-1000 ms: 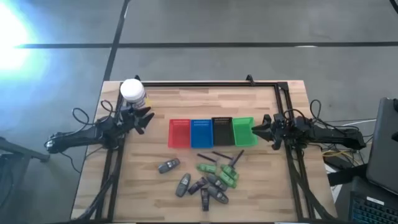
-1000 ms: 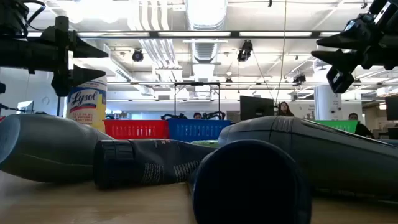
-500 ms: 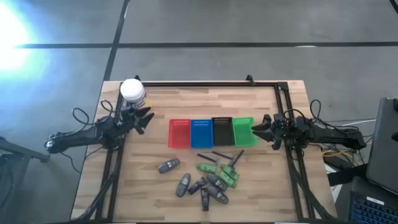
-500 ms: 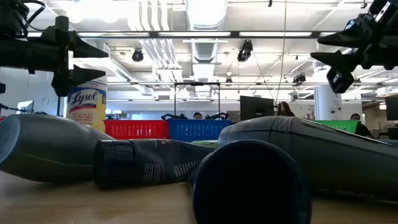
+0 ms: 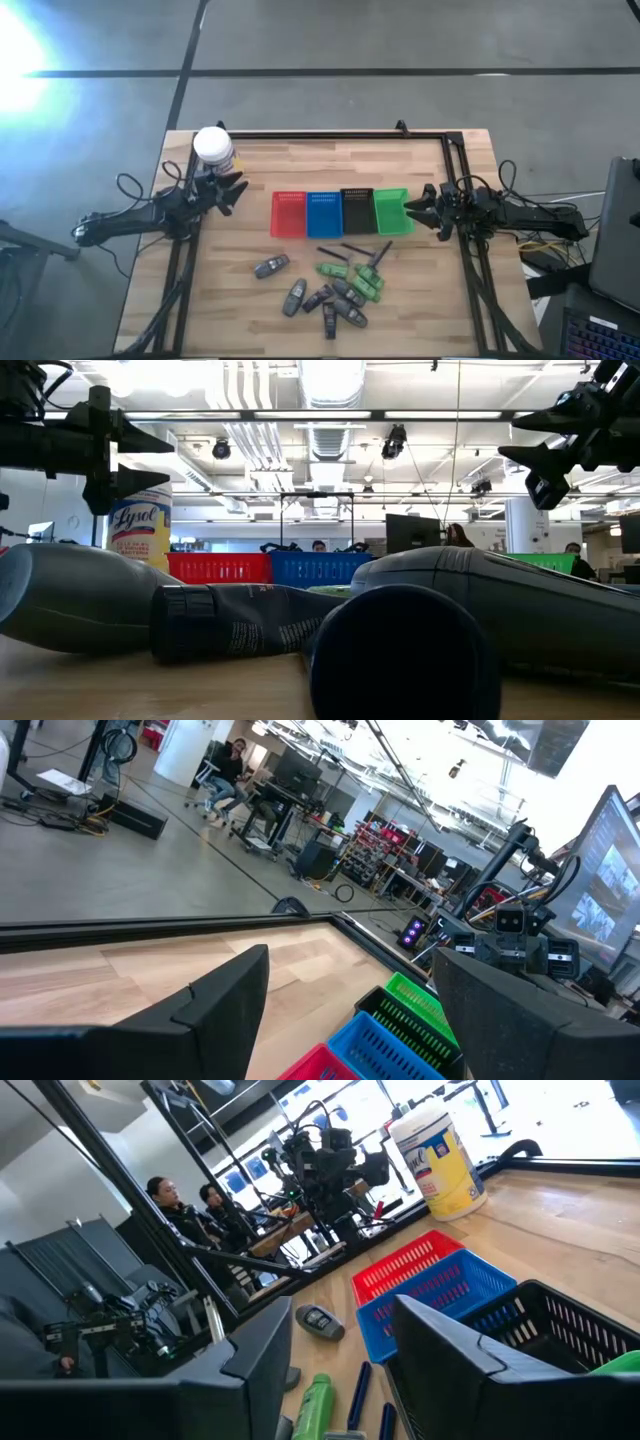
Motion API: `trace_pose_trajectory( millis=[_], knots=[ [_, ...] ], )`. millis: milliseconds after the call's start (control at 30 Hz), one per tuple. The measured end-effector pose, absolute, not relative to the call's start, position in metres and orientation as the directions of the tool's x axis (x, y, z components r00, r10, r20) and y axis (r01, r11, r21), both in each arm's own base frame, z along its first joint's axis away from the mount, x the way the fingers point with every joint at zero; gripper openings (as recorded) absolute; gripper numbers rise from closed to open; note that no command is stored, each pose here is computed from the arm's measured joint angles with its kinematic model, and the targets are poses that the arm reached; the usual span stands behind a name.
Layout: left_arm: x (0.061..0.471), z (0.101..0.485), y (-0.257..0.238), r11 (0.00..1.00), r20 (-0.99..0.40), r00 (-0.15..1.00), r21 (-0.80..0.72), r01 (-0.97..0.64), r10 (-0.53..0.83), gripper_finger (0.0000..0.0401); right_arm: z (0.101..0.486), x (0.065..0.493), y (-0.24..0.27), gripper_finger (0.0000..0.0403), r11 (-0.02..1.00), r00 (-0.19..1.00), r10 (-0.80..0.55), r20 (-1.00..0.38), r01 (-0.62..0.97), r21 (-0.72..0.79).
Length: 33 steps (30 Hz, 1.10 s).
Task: Pick & Place Travel size toiletries
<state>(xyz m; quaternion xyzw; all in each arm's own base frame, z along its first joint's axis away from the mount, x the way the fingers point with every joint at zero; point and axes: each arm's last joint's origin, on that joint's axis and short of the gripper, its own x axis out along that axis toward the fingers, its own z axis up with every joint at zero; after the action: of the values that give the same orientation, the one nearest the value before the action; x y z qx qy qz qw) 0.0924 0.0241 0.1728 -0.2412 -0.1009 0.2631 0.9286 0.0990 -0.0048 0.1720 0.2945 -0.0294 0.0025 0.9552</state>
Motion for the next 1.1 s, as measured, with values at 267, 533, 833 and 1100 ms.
trace_pose_trajectory(
  millis=[267,533,833,1100],
  knots=[
    [0.092,0.173,0.024,0.745,0.061,0.841,-0.501,-0.44,0.538,0.0287,0.172,0.099,-0.005,0.0189,0.825,0.998,-0.013,0.06,-0.023,0.564],
    [0.092,0.173,0.024,0.745,0.061,0.841,-0.501,-0.44,0.537,0.0287,0.172,0.099,-0.005,0.0186,0.402,0.998,-0.029,0.053,-0.037,0.915],
    [0.092,0.173,0.024,0.745,0.061,0.841,-0.501,-0.44,0.538,0.0287,0.173,0.098,-0.01,0.0164,0.287,0.981,-0.183,0.067,-0.012,0.958],
    [0.092,0.173,0.024,0.745,0.061,0.841,-0.501,-0.44,0.537,0.0287,0.181,0.099,0.002,0.0144,0.126,0.982,0.118,0.146,-0.161,0.979]
  ],
)
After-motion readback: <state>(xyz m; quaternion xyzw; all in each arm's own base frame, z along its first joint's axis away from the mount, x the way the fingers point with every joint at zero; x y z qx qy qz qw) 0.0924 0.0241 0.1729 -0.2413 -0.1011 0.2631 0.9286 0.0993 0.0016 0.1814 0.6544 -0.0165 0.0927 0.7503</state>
